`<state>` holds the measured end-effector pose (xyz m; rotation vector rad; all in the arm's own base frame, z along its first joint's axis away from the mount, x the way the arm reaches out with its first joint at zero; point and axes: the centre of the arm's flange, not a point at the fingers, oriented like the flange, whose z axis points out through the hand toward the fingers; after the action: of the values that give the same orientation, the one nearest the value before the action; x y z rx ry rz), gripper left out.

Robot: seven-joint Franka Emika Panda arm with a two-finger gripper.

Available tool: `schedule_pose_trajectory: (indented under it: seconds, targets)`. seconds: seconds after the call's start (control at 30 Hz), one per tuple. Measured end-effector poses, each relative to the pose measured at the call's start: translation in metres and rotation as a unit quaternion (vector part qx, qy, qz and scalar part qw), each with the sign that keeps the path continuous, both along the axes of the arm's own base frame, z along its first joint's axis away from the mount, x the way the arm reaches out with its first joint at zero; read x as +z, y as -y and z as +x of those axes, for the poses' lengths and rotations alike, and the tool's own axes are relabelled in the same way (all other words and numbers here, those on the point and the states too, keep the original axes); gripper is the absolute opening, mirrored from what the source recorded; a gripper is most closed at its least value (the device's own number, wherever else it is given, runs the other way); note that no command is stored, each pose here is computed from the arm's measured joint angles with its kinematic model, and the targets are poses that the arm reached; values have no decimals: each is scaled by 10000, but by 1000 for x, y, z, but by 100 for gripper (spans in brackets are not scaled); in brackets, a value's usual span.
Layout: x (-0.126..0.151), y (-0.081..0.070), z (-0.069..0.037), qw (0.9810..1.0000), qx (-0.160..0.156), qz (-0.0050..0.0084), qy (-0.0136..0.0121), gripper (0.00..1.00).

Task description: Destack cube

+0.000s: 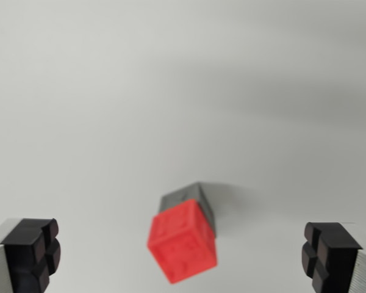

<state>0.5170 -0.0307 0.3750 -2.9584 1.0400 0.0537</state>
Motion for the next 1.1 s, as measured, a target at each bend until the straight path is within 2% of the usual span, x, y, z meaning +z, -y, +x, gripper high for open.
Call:
schedule_pose_trajectory:
  seconds: [0.2, 0.37, 0.7, 0.9, 1.1]
  targets:
    - [-10, 1, -18, 9995, 313, -3, 20, 100]
    - [-20, 3, -35, 9982, 605, -4, 38, 100]
    - [-39, 5, -68, 9928, 1194, -10, 75, 100]
    - [-51, 7, -89, 9877, 1564, -13, 95, 100]
    - [-66, 9, -113, 9798, 1995, -20, 122, 100]
